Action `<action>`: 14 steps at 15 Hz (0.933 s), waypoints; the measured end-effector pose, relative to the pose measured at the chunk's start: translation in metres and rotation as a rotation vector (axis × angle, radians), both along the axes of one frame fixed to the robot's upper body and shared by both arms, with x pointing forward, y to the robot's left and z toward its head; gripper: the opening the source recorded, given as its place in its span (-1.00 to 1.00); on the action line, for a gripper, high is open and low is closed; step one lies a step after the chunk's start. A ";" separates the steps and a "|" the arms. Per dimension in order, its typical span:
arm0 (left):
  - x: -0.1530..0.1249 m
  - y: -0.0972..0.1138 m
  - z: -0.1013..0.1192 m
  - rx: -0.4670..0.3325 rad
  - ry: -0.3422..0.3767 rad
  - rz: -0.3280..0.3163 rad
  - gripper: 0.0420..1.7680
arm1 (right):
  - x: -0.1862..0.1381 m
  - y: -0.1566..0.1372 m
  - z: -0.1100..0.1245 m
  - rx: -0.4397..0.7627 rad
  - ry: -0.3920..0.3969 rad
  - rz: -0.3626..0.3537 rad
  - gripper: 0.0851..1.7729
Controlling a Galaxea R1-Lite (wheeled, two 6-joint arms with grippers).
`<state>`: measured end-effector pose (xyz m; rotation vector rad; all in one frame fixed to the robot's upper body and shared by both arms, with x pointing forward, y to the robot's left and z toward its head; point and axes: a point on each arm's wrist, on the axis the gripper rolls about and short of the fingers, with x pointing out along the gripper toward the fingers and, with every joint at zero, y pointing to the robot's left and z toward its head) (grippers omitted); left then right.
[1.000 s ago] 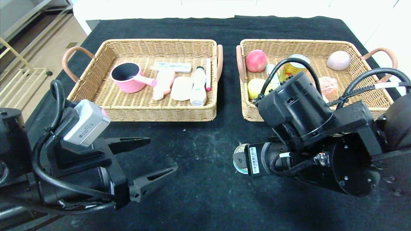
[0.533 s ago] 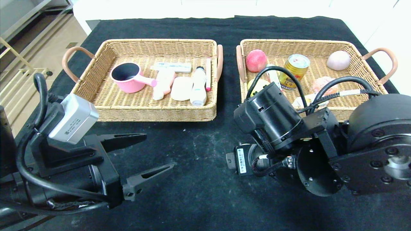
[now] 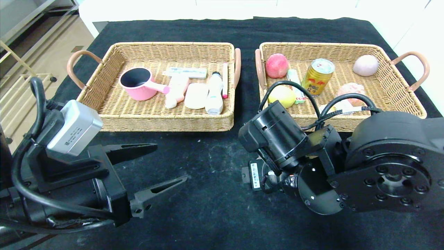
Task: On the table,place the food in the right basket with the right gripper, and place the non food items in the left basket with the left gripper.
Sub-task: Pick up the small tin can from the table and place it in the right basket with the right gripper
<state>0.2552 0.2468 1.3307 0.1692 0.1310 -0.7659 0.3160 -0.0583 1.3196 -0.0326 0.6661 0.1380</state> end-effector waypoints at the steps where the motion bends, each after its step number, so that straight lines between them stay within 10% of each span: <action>1: 0.000 0.000 0.000 0.000 -0.001 0.000 0.94 | 0.000 0.001 -0.002 -0.003 0.002 0.001 0.93; 14: -0.001 -0.002 -0.001 0.002 0.003 -0.013 0.94 | 0.004 0.006 -0.013 -0.022 0.023 -0.006 0.93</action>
